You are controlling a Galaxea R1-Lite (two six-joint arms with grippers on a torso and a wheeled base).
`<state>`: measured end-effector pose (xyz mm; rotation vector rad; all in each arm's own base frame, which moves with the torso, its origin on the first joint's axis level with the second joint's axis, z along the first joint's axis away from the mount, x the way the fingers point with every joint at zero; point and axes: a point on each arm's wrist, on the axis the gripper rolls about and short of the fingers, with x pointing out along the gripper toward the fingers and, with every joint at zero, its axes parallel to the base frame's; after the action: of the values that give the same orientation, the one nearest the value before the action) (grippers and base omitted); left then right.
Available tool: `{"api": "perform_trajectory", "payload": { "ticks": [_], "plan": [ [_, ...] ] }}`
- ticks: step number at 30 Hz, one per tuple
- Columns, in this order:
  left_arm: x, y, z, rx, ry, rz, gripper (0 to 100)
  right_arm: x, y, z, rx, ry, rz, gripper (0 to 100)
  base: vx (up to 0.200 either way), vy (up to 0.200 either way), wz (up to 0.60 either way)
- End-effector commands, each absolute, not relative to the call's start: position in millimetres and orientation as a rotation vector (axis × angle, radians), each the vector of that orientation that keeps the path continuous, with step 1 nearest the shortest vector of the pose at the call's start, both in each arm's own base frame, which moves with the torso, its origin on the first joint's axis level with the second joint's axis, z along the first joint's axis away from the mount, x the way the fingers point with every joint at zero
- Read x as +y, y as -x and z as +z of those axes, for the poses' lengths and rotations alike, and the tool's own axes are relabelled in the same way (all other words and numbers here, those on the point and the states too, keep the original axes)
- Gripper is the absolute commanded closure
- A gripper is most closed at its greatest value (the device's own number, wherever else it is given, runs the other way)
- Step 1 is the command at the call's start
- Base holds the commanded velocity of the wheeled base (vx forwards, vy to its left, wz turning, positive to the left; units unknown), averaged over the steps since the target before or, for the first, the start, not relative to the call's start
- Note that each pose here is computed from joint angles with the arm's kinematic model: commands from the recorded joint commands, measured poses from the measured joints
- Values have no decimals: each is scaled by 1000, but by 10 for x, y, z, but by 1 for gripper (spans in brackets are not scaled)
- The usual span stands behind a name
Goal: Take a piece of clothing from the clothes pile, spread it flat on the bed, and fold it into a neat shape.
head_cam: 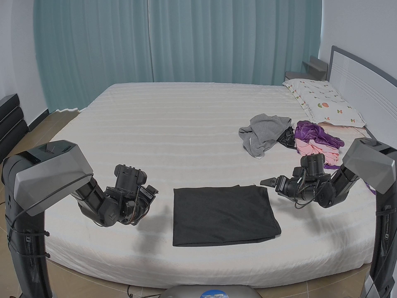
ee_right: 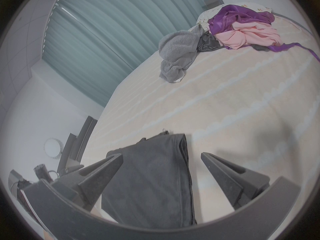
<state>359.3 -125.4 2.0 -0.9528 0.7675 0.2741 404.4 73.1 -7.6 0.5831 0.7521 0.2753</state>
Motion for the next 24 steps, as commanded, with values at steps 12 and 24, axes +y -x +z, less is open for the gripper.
{"api": "perform_trajectory", "payload": {
  "ticks": [12, 24],
  "plan": [
    [-1269, -3589, -10, 771, 947, 279, 0, 903, -4480, -607, 763, -651, 183, 0, 0, 0, 0],
    [-1280, -3586, -14, 771, 943, 277, 0, 806, -4566, -432, 658, -749, 151, 100, 0, 0, 0]
  ]
}}
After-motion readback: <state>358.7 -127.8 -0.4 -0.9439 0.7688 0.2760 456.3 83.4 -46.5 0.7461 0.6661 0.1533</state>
